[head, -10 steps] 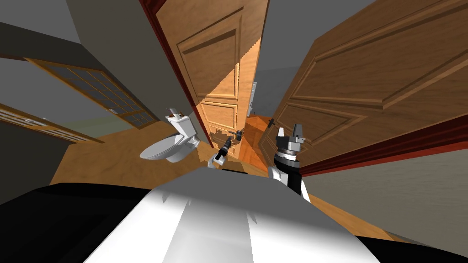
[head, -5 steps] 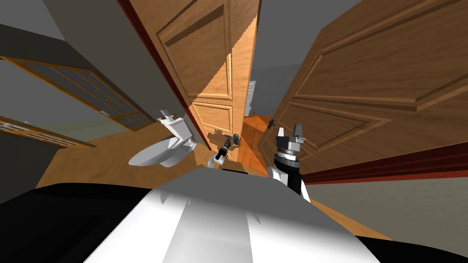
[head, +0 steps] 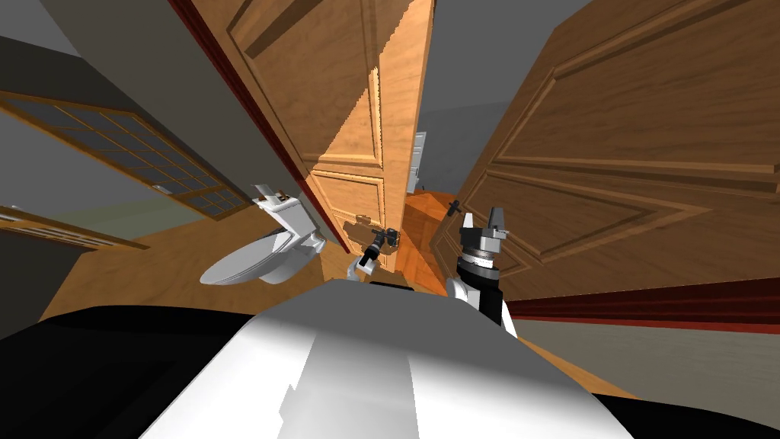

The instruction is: Push the door open

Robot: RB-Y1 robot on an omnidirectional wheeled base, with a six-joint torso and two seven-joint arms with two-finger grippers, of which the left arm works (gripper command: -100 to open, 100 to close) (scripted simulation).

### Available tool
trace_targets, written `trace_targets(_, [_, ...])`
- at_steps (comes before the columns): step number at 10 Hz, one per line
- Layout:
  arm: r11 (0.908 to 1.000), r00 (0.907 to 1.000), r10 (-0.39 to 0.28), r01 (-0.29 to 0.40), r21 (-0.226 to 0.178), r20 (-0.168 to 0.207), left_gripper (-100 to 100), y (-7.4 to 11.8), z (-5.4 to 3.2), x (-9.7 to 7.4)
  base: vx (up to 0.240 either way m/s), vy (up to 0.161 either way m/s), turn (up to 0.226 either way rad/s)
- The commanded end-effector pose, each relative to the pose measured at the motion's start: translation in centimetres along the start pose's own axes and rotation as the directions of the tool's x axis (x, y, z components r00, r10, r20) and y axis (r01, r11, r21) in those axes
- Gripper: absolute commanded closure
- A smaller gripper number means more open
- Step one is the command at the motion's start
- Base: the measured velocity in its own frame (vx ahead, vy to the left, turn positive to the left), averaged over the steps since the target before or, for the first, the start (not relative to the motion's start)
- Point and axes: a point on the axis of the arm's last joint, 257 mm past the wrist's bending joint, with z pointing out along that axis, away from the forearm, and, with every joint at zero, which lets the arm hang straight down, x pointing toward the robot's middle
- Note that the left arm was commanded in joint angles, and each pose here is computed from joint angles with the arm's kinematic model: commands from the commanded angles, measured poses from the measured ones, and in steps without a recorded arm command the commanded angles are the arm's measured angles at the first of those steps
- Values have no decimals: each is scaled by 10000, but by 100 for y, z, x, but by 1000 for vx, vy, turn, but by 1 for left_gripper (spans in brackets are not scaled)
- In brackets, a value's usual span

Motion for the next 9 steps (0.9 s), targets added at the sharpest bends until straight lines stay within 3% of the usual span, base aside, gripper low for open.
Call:
trace_targets(1, [10000, 10000, 0, 0, -6, 0, 100, 2, -2, 0, -23, 7, -8])
trace_targets(5, [10000, 10000, 0, 0, -6, 0, 100, 2, -2, 0, -3, 1, -2])
trace_targets(9, [9999, 9992, 159, -158, -12, 363, 100, -11, 16, -222, 144, -75, 44])
